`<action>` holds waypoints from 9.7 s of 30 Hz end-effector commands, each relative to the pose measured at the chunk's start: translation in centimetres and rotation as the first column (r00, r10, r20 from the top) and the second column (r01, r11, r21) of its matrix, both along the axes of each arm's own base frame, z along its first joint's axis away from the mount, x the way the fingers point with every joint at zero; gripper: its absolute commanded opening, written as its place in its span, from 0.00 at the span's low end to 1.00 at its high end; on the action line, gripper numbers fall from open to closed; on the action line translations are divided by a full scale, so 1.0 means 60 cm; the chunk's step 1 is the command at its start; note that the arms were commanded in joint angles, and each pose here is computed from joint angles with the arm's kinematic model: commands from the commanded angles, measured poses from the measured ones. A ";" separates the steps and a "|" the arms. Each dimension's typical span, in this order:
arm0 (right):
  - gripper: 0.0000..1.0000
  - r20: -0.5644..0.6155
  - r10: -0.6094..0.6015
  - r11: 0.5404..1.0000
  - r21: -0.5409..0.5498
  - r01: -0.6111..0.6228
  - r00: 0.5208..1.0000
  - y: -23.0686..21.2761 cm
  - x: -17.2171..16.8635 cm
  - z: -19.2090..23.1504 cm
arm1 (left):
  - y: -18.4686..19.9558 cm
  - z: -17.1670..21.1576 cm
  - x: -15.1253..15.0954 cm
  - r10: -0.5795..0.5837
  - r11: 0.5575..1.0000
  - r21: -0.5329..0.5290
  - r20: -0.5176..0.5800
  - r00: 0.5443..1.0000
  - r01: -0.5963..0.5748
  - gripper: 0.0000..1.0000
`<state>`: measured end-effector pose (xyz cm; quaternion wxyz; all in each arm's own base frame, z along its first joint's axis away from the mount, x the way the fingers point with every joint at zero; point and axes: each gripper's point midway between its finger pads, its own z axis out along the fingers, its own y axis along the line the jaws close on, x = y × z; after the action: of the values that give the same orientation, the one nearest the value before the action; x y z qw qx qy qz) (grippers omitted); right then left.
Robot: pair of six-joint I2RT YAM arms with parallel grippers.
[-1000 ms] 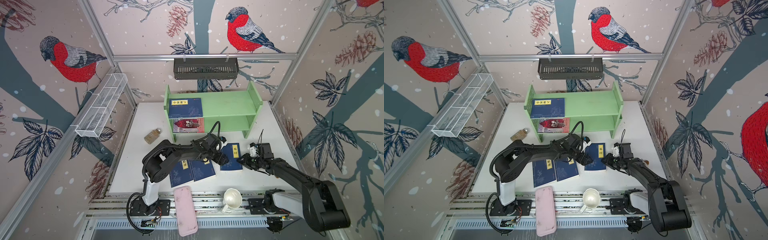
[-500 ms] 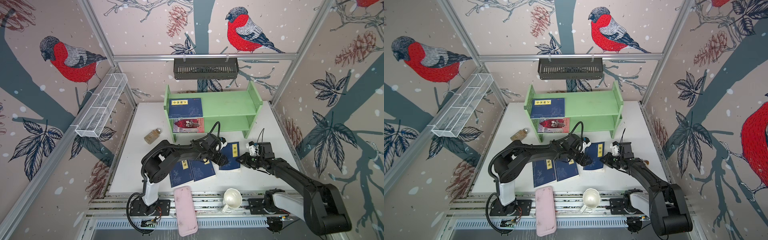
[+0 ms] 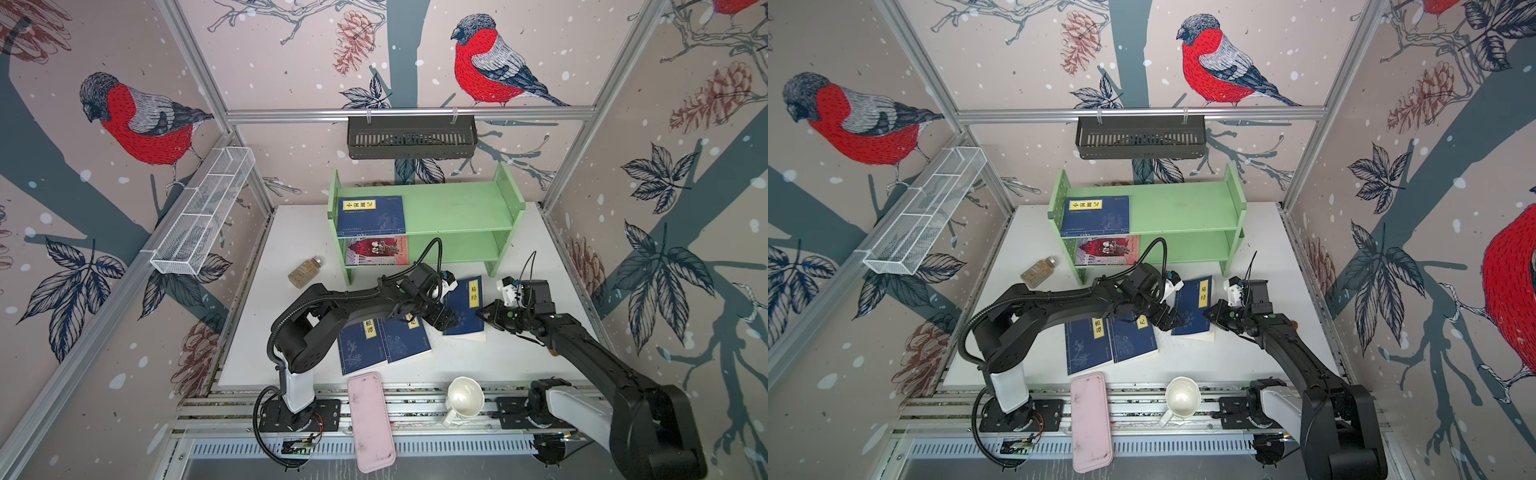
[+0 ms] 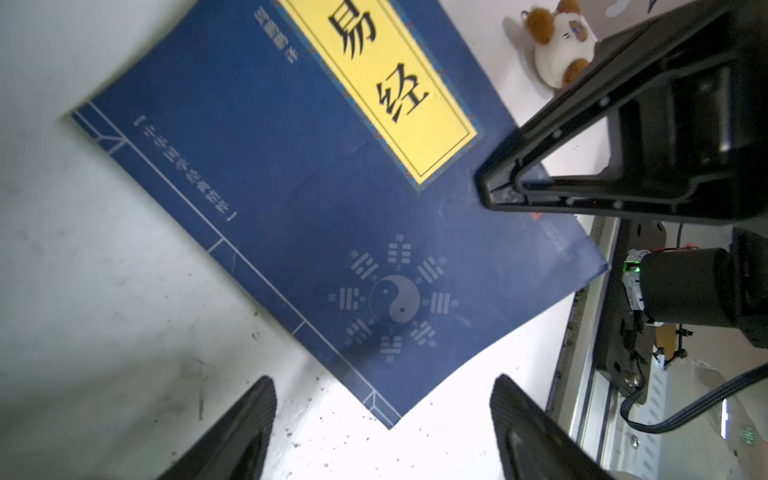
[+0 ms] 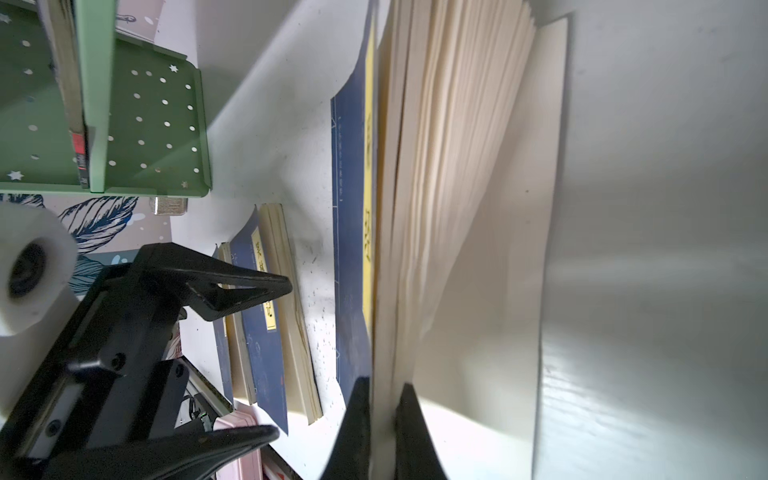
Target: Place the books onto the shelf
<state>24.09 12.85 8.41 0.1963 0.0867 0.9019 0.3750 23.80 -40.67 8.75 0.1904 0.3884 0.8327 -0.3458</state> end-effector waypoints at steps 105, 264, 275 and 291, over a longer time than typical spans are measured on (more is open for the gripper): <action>0.81 0.829 -0.061 0.836 0.347 -0.425 0.557 0.252 -0.010 0.596 | 0.290 0.725 0.087 0.238 0.538 -0.839 0.055 0.970 -0.084 0.00; 0.01 0.789 0.451 0.596 0.083 -0.799 0.418 0.291 -0.015 0.549 | 0.338 0.586 0.047 0.184 0.696 -0.715 0.098 0.978 -0.059 0.76; 0.30 0.762 0.472 0.582 0.107 -0.806 0.443 0.302 -0.003 0.527 | 0.343 0.591 0.060 0.240 0.705 -0.704 0.121 0.963 -0.088 0.03; 0.30 0.758 0.393 0.648 0.174 -0.742 0.521 0.298 0.034 0.525 | 0.350 0.569 0.091 0.321 0.728 -0.666 0.116 0.940 -0.166 0.00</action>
<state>26.00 30.72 38.47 0.3111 -0.3072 0.6416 0.6303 29.17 -19.78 42.57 0.4334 0.2148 0.6835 -0.5467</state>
